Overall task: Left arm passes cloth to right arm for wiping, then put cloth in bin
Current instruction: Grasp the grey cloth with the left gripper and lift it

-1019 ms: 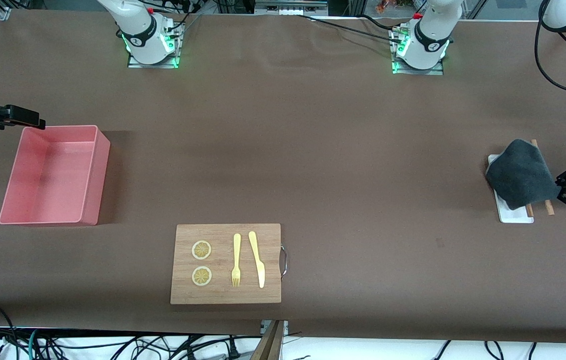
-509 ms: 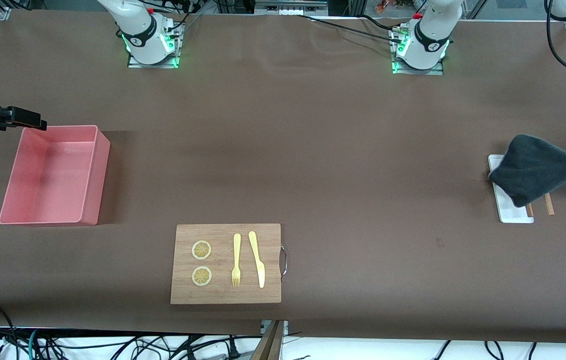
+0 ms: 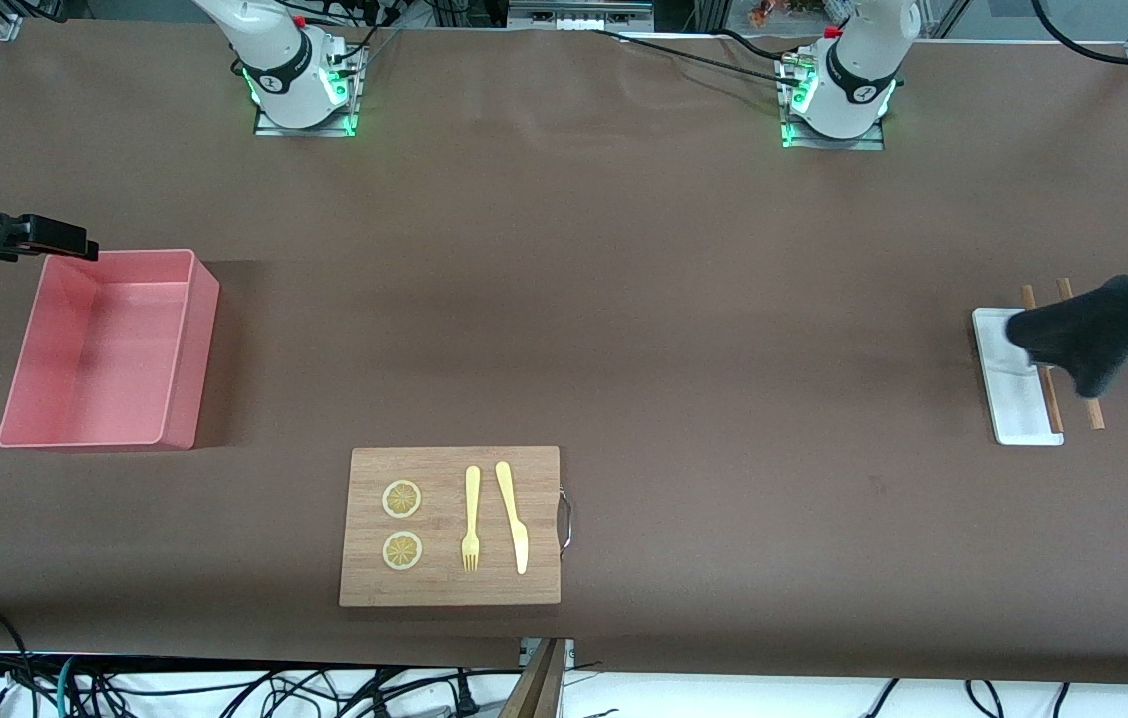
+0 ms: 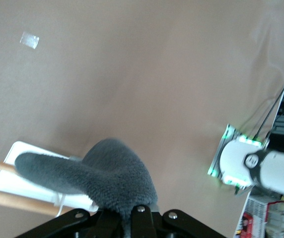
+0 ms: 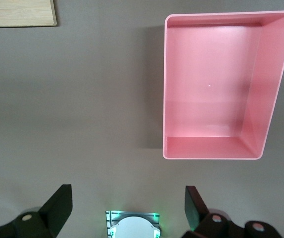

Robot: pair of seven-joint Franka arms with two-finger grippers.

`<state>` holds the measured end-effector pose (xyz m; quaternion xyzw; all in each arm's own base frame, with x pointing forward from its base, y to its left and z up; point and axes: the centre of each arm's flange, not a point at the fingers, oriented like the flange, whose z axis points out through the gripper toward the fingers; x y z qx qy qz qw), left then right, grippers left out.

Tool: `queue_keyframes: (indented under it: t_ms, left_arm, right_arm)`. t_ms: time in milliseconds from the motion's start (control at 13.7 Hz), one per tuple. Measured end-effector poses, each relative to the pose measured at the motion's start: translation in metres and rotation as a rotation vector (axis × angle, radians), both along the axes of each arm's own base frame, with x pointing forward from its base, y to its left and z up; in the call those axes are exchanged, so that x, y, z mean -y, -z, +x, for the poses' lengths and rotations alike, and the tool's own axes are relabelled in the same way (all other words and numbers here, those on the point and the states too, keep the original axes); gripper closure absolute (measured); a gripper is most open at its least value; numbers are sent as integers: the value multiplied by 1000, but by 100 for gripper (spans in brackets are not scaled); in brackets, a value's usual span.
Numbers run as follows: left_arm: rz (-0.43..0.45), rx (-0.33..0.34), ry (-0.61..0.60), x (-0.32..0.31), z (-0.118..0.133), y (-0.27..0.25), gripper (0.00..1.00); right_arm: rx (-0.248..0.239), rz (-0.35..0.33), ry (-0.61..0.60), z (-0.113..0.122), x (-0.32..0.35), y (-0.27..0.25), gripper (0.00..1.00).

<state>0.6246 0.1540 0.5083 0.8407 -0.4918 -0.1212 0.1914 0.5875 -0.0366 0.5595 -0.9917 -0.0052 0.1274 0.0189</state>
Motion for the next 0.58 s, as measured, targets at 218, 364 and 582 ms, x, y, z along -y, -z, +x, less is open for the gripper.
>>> queue_keyframes:
  t_ms: [218,364,582]
  left_arm:
    - [93,-48,-80,90,15,2,97]
    - [96,-51,-93,161,20,1,97]
    - [20,-3,-30,266,22,1,97]
  right_arm:
    - [-13,-16,27,4,-35,7,0]
    - [-23,-30,52,9,-62,18,0]
    - [-2,-15,103,24,-108,42,0]
